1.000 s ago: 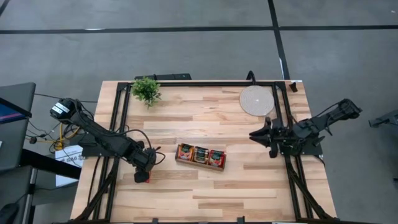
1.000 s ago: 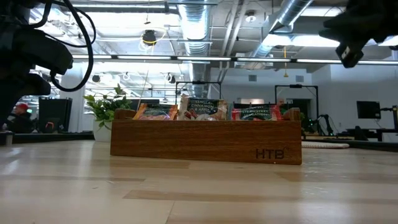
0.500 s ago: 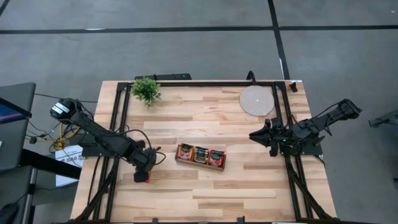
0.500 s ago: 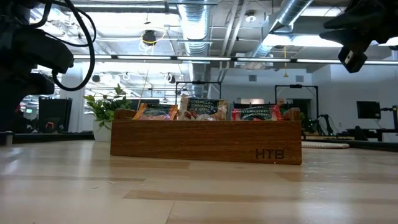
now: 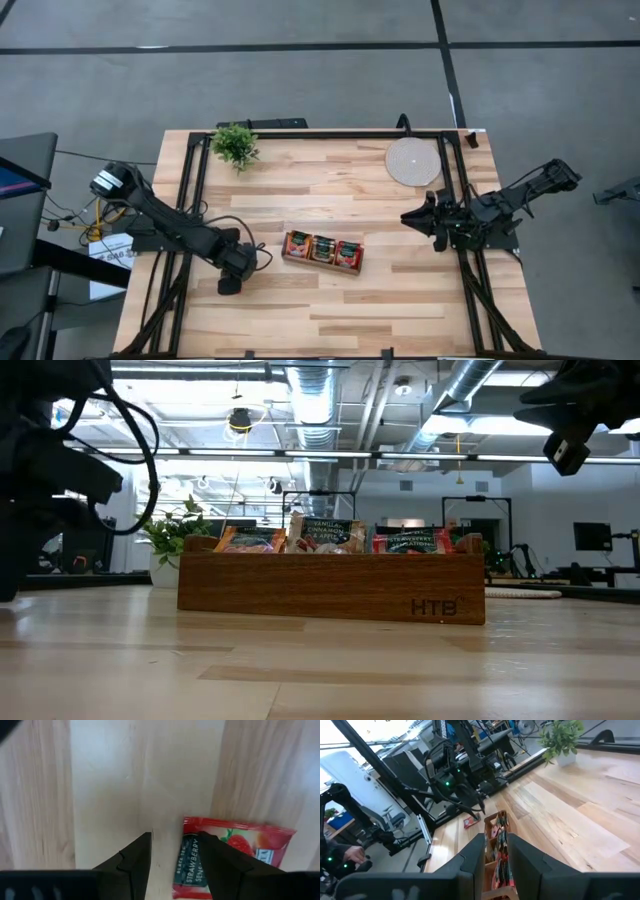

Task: Pick & Place Tea
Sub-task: Put the red tea bag into the right section of the wooden organizer

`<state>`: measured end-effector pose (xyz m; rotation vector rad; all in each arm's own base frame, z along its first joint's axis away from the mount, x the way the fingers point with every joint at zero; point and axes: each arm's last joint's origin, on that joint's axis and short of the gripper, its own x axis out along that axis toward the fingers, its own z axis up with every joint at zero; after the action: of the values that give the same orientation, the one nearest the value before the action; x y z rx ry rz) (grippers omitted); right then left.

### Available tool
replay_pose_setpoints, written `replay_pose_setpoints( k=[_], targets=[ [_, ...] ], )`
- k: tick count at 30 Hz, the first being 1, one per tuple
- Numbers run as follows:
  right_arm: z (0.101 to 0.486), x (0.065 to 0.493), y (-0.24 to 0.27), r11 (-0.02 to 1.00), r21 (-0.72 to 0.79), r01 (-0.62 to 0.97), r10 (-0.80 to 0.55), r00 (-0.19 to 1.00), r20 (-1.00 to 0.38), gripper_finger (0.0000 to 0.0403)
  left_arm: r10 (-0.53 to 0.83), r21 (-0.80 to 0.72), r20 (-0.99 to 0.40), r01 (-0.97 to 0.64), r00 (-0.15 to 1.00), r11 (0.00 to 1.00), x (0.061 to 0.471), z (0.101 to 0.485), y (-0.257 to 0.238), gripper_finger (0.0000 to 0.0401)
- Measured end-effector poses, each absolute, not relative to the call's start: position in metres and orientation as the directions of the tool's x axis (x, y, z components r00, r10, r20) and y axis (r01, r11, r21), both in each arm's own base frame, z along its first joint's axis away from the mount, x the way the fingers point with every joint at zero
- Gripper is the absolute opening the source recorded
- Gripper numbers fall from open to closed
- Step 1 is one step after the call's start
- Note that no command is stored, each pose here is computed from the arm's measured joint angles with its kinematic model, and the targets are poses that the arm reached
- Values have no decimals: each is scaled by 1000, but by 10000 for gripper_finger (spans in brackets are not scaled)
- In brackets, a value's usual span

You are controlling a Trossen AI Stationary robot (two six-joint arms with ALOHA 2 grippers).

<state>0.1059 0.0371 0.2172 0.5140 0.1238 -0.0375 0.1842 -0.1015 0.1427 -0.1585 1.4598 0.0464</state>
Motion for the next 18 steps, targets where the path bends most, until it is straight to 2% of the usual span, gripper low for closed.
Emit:
replay_pose_setpoints(
  k=[12,18],
  targets=[
    [217,106,37,871,487,66,-2,992,-130,75,-109,-115,-992,-81,67,990,187,136,-105,150],
    [217,106,37,871,487,65,-2,992,-130,75,-102,-107,-993,-80,67,991,188,133,-105,98]
  ],
)
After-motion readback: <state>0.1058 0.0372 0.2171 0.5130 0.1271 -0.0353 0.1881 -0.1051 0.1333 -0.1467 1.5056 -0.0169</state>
